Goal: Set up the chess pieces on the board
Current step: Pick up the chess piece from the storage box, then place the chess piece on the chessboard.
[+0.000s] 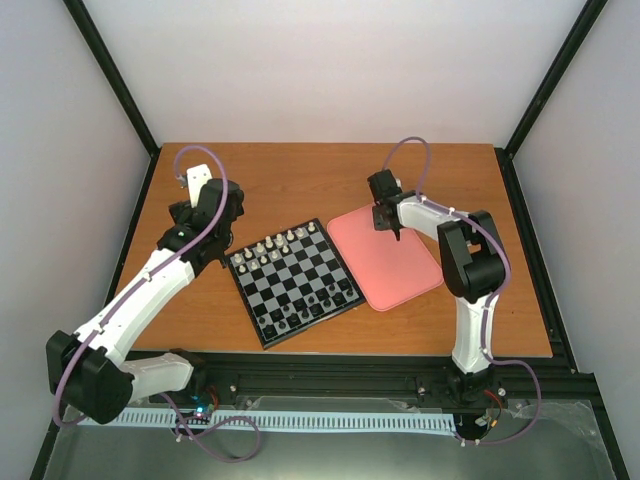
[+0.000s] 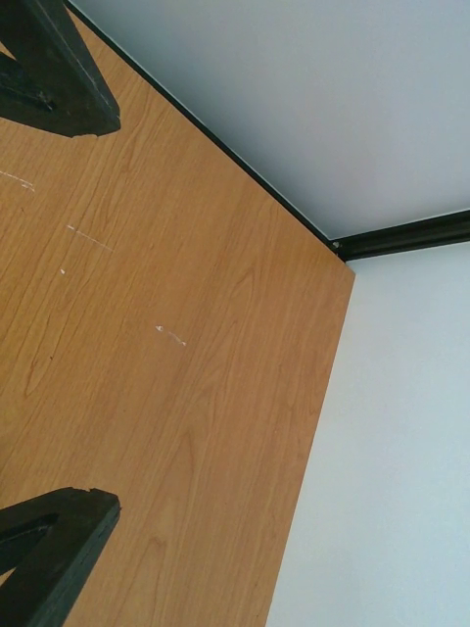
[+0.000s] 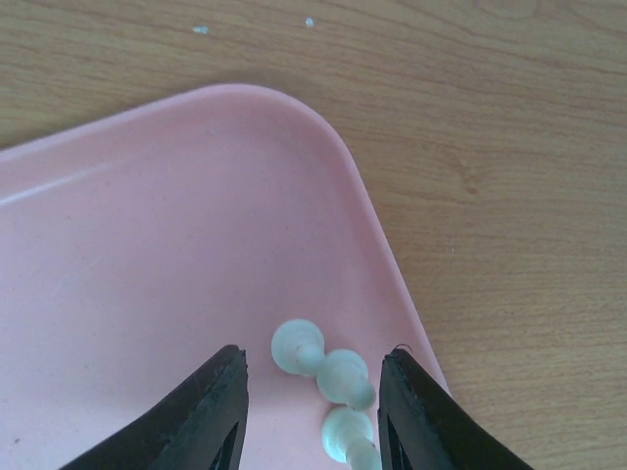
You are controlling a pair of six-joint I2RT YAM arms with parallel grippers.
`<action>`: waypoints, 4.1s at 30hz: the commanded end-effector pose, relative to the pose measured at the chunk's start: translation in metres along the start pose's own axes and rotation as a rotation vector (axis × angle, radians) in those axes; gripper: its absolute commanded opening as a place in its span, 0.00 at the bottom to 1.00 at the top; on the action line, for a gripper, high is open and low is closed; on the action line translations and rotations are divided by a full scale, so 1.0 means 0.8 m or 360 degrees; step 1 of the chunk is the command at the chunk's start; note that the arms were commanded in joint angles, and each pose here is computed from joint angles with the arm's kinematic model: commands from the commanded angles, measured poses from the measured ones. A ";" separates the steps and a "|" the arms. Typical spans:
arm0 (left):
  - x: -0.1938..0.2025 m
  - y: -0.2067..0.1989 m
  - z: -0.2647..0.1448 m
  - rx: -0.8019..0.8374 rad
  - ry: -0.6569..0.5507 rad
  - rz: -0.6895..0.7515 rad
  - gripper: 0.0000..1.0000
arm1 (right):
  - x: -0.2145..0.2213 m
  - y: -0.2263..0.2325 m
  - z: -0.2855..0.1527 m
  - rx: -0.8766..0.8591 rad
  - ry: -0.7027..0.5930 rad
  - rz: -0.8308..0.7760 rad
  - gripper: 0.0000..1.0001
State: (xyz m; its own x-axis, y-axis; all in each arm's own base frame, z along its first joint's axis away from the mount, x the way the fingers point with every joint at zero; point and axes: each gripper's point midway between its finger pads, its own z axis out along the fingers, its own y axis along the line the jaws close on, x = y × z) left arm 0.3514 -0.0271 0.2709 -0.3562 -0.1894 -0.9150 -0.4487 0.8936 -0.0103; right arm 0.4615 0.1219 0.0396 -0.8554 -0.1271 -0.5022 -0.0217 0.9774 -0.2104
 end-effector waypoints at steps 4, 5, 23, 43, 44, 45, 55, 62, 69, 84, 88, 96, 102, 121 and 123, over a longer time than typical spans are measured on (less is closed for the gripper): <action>-0.024 0.001 -0.003 -0.0023 -0.0058 -0.0066 1.00 | -0.020 -0.002 0.017 -0.0004 -0.0030 -0.0003 0.37; -0.025 0.001 -0.004 -0.0022 -0.0060 -0.0070 1.00 | -0.021 -0.003 0.020 0.0001 -0.0027 -0.0007 0.37; -0.023 0.002 -0.002 -0.0036 -0.0052 -0.0057 1.00 | -0.020 0.005 0.024 -0.0048 -0.0013 -0.0023 0.18; -0.023 0.002 -0.003 -0.0038 -0.0054 -0.0061 1.00 | -0.025 0.005 0.025 -0.0046 -0.0022 -0.0021 0.16; -0.023 0.002 -0.003 -0.0037 -0.0054 -0.0061 1.00 | -0.026 0.005 0.025 -0.0050 -0.0023 -0.0020 0.15; -0.023 0.002 -0.002 -0.0038 -0.0053 -0.0060 1.00 | -0.027 0.005 0.024 -0.0053 -0.0025 -0.0021 0.12; -0.025 0.002 -0.004 -0.0033 -0.0057 -0.0067 1.00 | -0.033 0.006 0.007 -0.0092 -0.0050 -0.0003 0.03; -0.024 0.001 -0.003 -0.0027 -0.0054 -0.0064 1.00 | -0.053 0.030 -0.067 -0.0238 -0.0218 -0.0040 0.03; -0.025 0.001 -0.004 -0.0025 -0.0054 -0.0067 1.00 | -0.056 0.110 -0.126 -0.0479 -0.0330 -0.0209 0.03; -0.026 0.007 -0.008 -0.0026 -0.0068 -0.0081 1.00 | -0.011 0.293 -0.172 -0.0859 -0.0291 -0.0629 0.03; -0.027 0.007 -0.008 -0.0027 -0.0069 -0.0083 1.00 | 0.004 0.312 -0.170 -0.0895 -0.0253 -0.0684 0.03; -0.025 0.007 -0.008 -0.0034 -0.0067 -0.0078 1.00 | 0.018 0.333 -0.162 -0.0921 -0.0202 -0.0759 0.03; -0.025 0.008 -0.008 -0.0037 -0.0068 -0.0077 1.00 | 0.030 0.346 -0.158 -0.0934 -0.0168 -0.0798 0.03; -0.023 0.007 -0.007 -0.0032 -0.0063 -0.0074 1.00 | 0.037 0.350 -0.140 -0.0866 -0.0143 -0.0830 0.05; -0.023 0.007 -0.007 -0.0033 -0.0064 -0.0075 1.00 | 0.038 0.351 -0.137 -0.0860 -0.0140 -0.0833 0.06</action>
State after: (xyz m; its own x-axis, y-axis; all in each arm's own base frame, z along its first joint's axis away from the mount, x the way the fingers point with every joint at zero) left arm 0.3529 -0.0258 0.2752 -0.3458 -0.1888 -0.9191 -0.4594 0.8882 -0.0096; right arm 0.3698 0.4040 0.0604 -0.6356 -0.5739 -0.5164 -0.6756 0.7371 0.0123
